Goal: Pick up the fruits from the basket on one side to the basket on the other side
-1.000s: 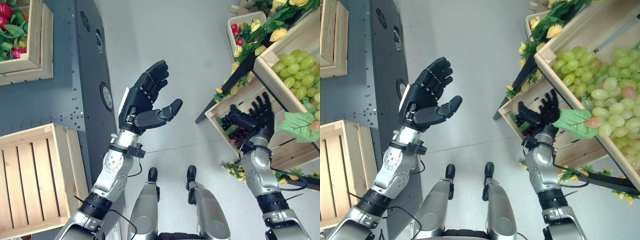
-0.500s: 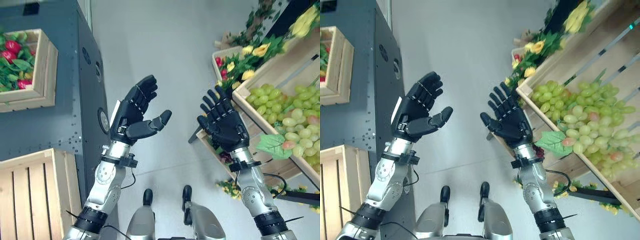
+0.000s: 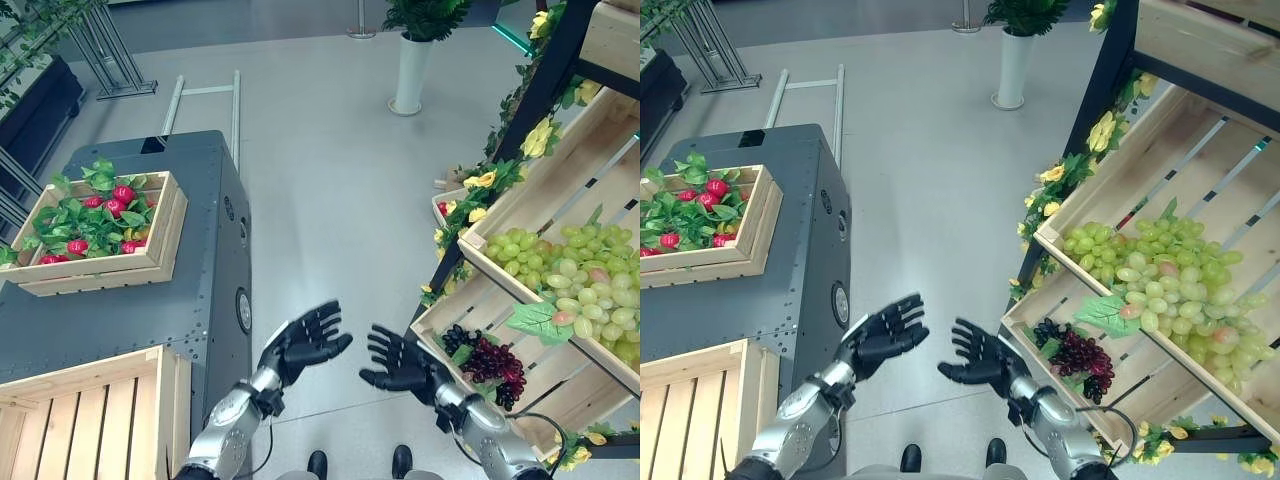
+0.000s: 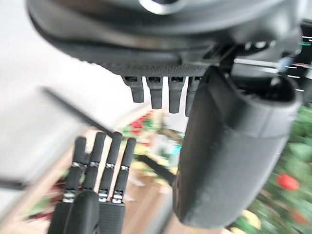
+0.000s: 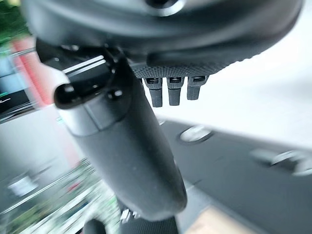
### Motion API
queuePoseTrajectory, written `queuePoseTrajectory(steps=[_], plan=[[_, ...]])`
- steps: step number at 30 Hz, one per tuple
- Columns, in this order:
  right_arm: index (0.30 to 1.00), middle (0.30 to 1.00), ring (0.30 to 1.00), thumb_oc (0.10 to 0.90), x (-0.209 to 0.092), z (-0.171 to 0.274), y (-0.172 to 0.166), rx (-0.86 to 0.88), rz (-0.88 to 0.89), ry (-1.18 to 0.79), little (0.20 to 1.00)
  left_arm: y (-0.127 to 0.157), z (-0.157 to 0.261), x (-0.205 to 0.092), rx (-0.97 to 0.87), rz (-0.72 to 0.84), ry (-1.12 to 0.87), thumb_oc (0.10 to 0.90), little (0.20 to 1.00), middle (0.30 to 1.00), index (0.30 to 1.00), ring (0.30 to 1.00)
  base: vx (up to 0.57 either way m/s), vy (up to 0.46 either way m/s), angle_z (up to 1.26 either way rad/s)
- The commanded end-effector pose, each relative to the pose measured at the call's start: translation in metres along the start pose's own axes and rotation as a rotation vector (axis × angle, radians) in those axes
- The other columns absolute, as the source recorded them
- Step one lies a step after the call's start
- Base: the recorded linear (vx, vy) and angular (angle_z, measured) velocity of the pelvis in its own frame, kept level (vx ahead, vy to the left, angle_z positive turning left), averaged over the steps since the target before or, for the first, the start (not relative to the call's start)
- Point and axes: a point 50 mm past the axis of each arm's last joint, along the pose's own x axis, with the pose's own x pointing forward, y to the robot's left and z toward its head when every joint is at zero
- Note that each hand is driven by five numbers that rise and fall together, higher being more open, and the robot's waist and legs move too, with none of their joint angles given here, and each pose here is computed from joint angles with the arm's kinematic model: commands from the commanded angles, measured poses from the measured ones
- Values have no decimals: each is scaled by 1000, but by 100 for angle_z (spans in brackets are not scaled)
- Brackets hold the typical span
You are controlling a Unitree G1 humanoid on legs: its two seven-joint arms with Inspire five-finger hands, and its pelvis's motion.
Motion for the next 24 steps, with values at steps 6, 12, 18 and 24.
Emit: queuePoseTrajectory(steps=[6, 12, 18, 24], plan=[[900, 900, 900, 800, -1, -29, -20, 1, -199, 143, 900, 10, -17, 15, 133, 23, 175, 800, 900, 900, 900, 900, -41, -92, 16], [900, 900, 900, 800, -27, -80, -35, 60, -324, 382, 900, 38, -66, -10, 110, 223, 442, 800, 900, 900, 900, 900, -26, -349, 36], [900, 900, 900, 800, -32, -94, -31, -3, -312, 494, 900, 40, -93, -29, 154, 321, 540, 800, 900, 900, 900, 900, -51, -357, 13], [900, 900, 900, 800, -39, -88, -49, 12, -435, 465, 900, 28, -97, -18, 251, 281, 580, 800, 900, 900, 900, 900, -94, -40, 39]])
